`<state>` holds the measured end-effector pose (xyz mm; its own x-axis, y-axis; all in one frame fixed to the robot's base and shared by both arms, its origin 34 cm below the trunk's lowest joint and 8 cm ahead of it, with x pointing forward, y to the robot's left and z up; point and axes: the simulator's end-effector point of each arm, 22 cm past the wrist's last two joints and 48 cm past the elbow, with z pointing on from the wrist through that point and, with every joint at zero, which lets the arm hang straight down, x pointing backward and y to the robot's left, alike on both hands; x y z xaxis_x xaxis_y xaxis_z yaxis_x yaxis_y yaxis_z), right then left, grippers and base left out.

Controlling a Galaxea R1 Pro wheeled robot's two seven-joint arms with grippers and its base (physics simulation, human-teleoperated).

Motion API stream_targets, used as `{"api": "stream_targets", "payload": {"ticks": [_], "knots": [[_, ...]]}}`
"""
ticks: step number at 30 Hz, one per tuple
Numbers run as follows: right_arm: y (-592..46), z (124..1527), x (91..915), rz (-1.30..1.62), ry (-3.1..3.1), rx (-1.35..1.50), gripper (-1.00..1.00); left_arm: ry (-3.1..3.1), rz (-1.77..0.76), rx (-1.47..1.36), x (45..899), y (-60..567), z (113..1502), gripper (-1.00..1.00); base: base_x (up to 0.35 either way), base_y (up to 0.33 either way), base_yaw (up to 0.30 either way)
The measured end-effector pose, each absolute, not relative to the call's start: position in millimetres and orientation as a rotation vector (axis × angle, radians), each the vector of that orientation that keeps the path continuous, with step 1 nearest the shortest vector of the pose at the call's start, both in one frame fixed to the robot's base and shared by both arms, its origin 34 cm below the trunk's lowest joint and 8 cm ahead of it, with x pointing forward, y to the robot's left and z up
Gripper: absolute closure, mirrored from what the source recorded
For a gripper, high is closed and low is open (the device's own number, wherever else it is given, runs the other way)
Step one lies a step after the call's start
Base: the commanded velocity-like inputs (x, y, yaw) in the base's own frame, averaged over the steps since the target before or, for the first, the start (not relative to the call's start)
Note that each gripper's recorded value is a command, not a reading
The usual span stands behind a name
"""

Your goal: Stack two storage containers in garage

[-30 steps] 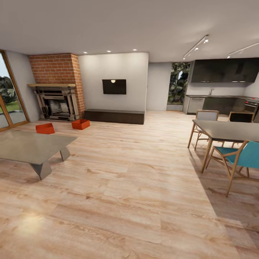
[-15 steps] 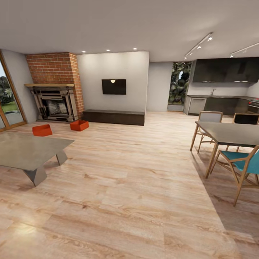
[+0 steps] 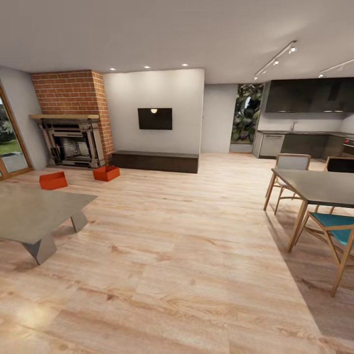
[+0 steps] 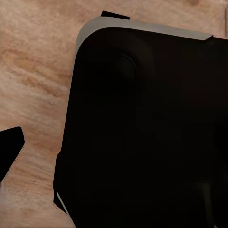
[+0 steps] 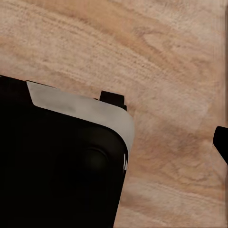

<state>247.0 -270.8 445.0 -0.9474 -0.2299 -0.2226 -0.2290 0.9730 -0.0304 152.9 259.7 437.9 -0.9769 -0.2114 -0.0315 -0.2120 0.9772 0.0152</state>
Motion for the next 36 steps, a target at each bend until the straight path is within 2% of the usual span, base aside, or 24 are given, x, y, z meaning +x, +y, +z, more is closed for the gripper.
{"api": "stream_targets", "payload": {"ticks": [36], "knots": [[-270.8,445.0,246.9,-0.006,2.895,-0.341,-1.00,3.096,0.027,-0.326,152.6,259.3,437.9,-1.00,0.322,0.000,0.000]]}}
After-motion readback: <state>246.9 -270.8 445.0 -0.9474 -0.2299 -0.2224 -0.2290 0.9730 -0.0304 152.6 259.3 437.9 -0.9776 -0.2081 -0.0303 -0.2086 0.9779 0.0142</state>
